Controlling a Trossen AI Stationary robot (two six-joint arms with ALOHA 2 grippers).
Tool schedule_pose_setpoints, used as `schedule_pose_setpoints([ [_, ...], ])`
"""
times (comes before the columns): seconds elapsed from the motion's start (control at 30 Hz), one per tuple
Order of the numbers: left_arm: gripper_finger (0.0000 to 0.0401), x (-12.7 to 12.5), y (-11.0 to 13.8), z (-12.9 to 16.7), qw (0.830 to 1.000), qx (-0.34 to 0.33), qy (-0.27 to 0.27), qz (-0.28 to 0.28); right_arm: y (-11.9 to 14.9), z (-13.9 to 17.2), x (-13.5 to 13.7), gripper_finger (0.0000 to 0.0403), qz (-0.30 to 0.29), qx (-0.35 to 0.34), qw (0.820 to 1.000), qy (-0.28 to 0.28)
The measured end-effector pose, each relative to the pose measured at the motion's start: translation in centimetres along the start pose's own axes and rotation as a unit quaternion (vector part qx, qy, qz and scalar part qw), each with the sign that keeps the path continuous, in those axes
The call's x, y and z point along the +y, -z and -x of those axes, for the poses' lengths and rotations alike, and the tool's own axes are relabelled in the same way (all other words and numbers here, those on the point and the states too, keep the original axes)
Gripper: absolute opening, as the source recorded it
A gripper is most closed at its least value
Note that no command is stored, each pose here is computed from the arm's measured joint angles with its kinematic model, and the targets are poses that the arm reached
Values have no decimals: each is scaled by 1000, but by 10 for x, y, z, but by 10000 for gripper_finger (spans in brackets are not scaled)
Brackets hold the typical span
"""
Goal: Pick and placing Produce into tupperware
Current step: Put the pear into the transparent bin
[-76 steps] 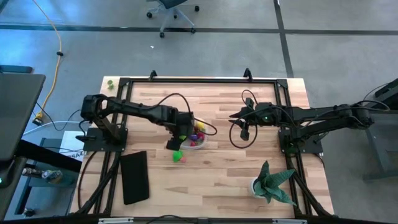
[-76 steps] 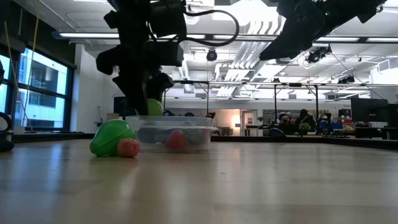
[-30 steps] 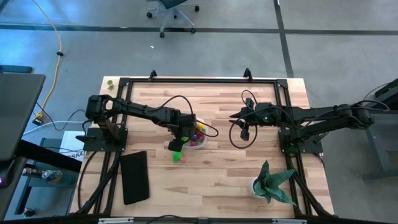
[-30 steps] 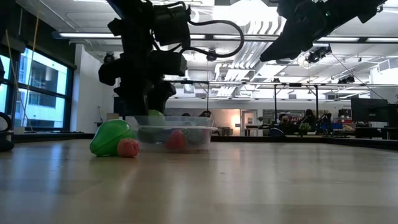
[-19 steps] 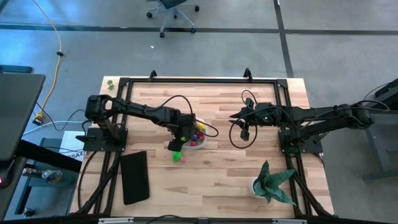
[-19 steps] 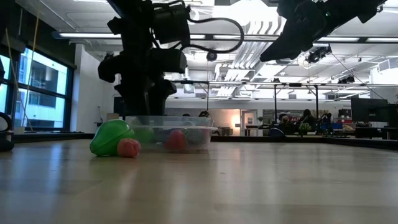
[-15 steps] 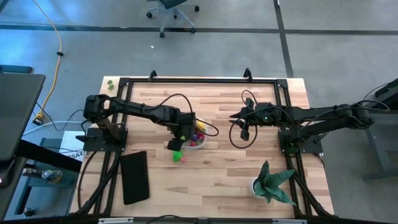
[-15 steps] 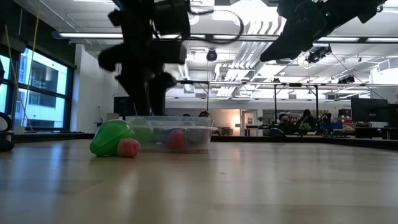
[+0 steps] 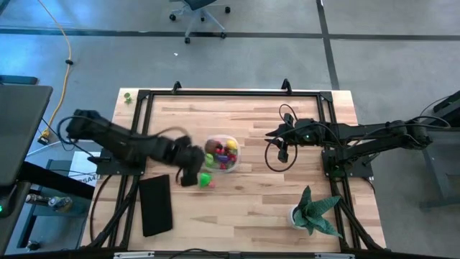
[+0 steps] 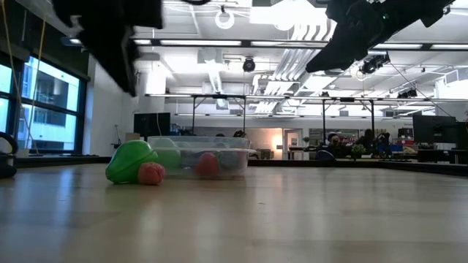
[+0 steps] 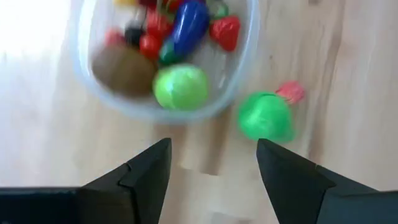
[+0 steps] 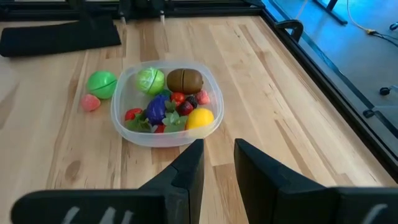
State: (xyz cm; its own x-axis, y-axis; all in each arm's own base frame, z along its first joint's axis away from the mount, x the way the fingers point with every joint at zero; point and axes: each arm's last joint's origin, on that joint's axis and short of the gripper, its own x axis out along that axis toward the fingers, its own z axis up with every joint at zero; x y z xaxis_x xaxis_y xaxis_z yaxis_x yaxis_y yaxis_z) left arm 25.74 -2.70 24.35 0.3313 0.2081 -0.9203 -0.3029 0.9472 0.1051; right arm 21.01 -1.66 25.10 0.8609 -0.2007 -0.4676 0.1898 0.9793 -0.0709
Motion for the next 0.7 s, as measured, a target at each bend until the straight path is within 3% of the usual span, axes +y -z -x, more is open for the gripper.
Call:
schedule_pose_setpoints([
  [0.1,229,-22,22,-7,992,-42,-9,118,0,0,0,79,0,2,1000,0],
  [0.27,226,-44,31,-27,956,-115,-6,271,0,0,0,79,0,2,1000,0],
  [0.43,235,-49,29,-47,934,-118,-15,337,1,0,0,79,1,5,1000,0],
  [0.7,260,-53,32,-63,932,-105,-39,344,2,0,0,79,1,9,1000,0],
])
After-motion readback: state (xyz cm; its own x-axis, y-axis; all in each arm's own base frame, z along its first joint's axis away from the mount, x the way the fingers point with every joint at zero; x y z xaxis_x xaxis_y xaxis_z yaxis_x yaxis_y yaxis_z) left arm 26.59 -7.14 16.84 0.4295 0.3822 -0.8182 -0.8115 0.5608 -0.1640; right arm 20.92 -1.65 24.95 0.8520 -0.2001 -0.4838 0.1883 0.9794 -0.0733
